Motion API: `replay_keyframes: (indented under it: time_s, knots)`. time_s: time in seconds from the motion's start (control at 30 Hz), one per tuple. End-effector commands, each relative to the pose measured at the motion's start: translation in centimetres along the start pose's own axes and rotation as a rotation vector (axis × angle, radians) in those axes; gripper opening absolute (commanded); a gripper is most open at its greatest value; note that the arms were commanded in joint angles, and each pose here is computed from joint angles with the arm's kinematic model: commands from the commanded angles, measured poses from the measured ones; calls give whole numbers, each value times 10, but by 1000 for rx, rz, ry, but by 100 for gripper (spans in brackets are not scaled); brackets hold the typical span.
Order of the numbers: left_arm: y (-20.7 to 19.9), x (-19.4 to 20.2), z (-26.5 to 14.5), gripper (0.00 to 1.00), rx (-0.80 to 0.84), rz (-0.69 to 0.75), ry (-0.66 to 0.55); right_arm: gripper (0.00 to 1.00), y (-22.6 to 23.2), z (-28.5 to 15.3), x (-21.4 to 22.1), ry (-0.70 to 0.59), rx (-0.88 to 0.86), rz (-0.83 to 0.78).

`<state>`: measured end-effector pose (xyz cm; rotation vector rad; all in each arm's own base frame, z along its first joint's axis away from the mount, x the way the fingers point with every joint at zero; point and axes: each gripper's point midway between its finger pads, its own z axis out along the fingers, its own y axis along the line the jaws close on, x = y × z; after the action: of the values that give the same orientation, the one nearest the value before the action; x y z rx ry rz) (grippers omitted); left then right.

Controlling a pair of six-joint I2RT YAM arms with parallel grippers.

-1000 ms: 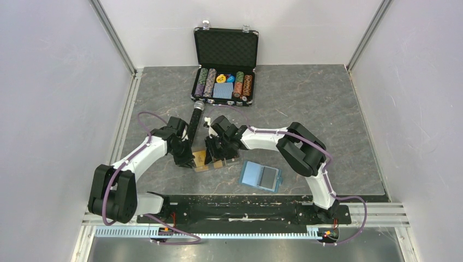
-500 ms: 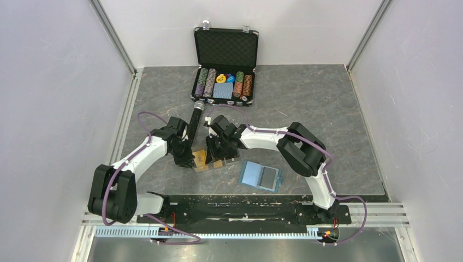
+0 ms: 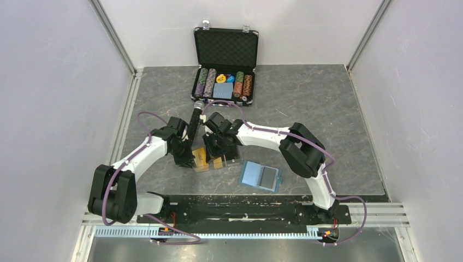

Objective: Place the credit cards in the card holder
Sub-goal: Pick up the credit card from the storage box.

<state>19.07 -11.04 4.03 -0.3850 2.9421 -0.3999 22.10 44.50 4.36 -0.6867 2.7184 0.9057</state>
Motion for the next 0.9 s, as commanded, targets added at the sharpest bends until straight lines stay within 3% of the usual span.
replay_keyframes:
  time_s: [0.0,0.3,0.5,0.63,0.87]
  knots:
    - [-9,5,9,5,45,-3,14,0,29,-24,-23,-83,-81,-52]
    - [-8,5,10,5,43,0,16,10,58,-11,-14,-91,-328,33]
    - [-8,5,9,5,45,1,12,17,52,-1,-12,-95,-312,68]
    - [-8,5,8,5,45,0,7,0,50,-1,-12,-96,-302,67]
    - [-1,-6,-4,2,-15,-23,-60,0,40,-32,-20,-118,-196,6]
